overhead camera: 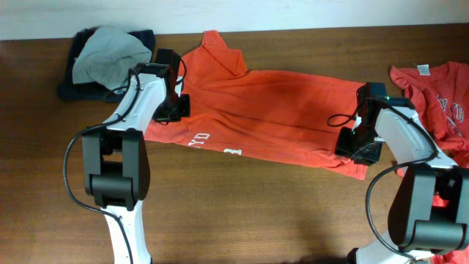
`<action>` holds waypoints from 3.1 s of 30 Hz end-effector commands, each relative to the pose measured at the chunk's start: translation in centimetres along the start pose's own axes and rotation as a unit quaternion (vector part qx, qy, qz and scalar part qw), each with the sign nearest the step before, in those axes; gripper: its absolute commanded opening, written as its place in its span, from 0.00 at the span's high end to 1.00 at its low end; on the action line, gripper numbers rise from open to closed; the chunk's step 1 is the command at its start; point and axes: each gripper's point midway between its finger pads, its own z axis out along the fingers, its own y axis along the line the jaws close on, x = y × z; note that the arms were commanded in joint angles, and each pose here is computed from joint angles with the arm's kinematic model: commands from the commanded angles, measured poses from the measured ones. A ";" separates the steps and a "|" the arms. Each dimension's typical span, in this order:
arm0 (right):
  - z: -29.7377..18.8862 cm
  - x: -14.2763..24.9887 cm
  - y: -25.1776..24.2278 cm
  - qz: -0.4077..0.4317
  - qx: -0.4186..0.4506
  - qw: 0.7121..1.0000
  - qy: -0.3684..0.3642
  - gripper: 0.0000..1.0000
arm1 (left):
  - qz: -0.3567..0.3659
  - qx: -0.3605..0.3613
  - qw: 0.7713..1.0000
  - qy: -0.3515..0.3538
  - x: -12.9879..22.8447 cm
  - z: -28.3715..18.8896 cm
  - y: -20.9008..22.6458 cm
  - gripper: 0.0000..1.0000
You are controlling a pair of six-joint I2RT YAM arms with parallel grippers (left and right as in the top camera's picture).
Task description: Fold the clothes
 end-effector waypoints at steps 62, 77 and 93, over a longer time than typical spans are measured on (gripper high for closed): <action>-6.9 -12.6 5.4 -0.139 -0.077 0.956 -0.247 0.17 | -0.005 -0.002 1.000 -0.028 -1.6 -0.4 0.0 0.94; -5.1 -6.0 6.5 -0.135 -0.097 0.982 -0.087 0.96 | 0.080 0.072 0.991 -0.081 -3.6 -7.8 -7.7 0.99; 2.3 0.1 1.2 -0.037 0.008 0.999 0.014 0.96 | 0.138 -0.013 0.989 -0.050 0.0 -4.4 -10.9 0.99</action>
